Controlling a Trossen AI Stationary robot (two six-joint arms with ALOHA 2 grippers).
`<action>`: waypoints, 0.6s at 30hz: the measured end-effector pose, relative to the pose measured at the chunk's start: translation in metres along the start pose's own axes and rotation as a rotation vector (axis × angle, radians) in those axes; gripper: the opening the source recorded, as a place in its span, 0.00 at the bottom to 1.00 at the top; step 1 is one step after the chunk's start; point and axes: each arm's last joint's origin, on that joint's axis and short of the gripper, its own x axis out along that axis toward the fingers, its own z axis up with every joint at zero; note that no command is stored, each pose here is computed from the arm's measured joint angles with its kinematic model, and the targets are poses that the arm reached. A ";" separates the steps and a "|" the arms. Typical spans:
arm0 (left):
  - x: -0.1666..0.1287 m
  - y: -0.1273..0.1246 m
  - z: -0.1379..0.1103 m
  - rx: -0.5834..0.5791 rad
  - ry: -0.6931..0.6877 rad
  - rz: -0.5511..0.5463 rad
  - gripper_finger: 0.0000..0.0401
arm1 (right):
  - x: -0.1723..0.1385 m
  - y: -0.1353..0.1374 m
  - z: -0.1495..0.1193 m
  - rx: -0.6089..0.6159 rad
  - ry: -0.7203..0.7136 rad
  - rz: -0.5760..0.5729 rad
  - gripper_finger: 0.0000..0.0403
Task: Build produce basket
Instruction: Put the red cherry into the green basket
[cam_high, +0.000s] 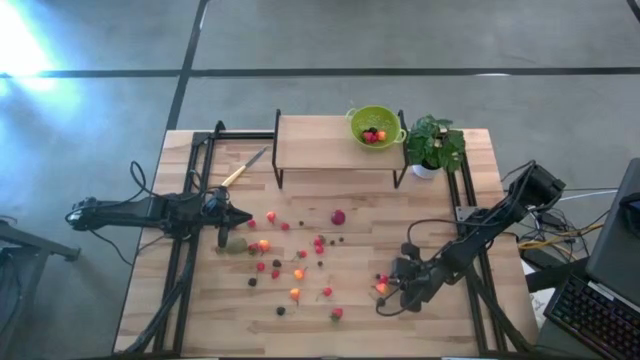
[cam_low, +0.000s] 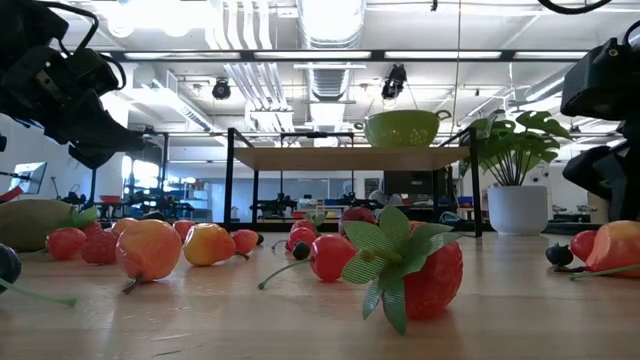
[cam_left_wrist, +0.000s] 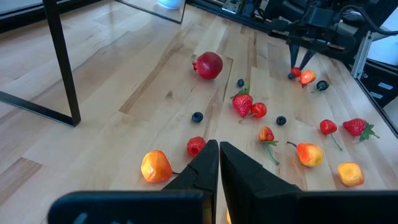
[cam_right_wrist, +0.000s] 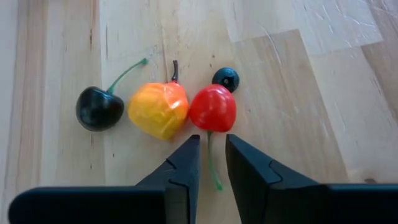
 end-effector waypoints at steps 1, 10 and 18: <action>0.000 0.000 0.000 0.000 0.000 0.000 0.05 | 0.000 0.000 0.000 0.001 0.000 0.000 0.20; 0.000 0.000 0.000 0.000 0.000 0.000 0.05 | 0.001 -0.002 -0.002 0.000 0.006 -0.008 0.27; 0.000 0.000 0.000 0.000 0.000 0.000 0.05 | 0.004 -0.006 -0.007 -0.003 0.010 -0.029 0.25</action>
